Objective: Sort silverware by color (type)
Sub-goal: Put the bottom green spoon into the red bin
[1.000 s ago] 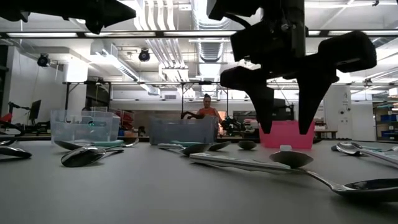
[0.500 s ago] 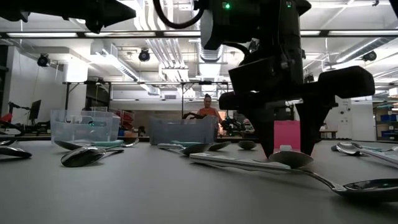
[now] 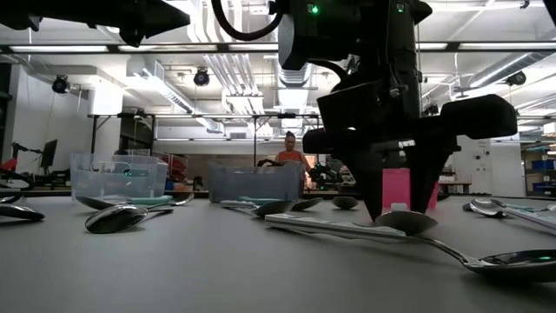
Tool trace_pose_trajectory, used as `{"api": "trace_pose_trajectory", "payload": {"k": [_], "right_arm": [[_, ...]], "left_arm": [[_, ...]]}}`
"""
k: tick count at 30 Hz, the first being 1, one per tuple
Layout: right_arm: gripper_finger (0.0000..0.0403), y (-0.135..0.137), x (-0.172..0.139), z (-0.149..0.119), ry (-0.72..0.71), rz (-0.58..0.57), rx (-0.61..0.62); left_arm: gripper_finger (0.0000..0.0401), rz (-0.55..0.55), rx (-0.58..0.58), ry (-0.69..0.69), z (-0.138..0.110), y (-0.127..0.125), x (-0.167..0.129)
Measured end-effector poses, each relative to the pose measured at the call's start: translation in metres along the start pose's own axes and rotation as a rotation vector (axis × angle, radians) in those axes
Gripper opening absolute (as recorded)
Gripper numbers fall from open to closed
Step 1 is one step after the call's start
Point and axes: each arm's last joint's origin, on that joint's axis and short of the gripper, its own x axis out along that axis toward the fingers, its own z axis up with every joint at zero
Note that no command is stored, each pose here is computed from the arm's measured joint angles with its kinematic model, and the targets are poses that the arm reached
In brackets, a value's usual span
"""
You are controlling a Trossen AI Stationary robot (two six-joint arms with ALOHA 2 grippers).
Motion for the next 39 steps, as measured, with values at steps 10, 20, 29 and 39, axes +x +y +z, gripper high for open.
{"api": "trace_pose_trajectory", "payload": {"k": [10,20,29,39], "right_arm": [[0.0037,0.000,0.000,0.001,-0.022,0.019,-0.009],[0.0037,0.000,-0.028,-0.008,-0.068,0.021,0.167],[0.0037,-0.025,-0.094,-0.026,-0.244,-0.019,0.692],[0.0037,-0.067,-0.140,-0.073,-0.203,0.026,1.257]], "left_arm": [[0.0038,0.000,0.000,0.000,0.000,0.000,0.000],[0.0038,0.002,0.049,-0.008,0.002,0.000,0.000],[0.0038,0.012,0.117,-0.041,0.014,0.003,0.000],[0.0038,0.019,0.165,-0.051,0.018,0.003,0.001]]}}
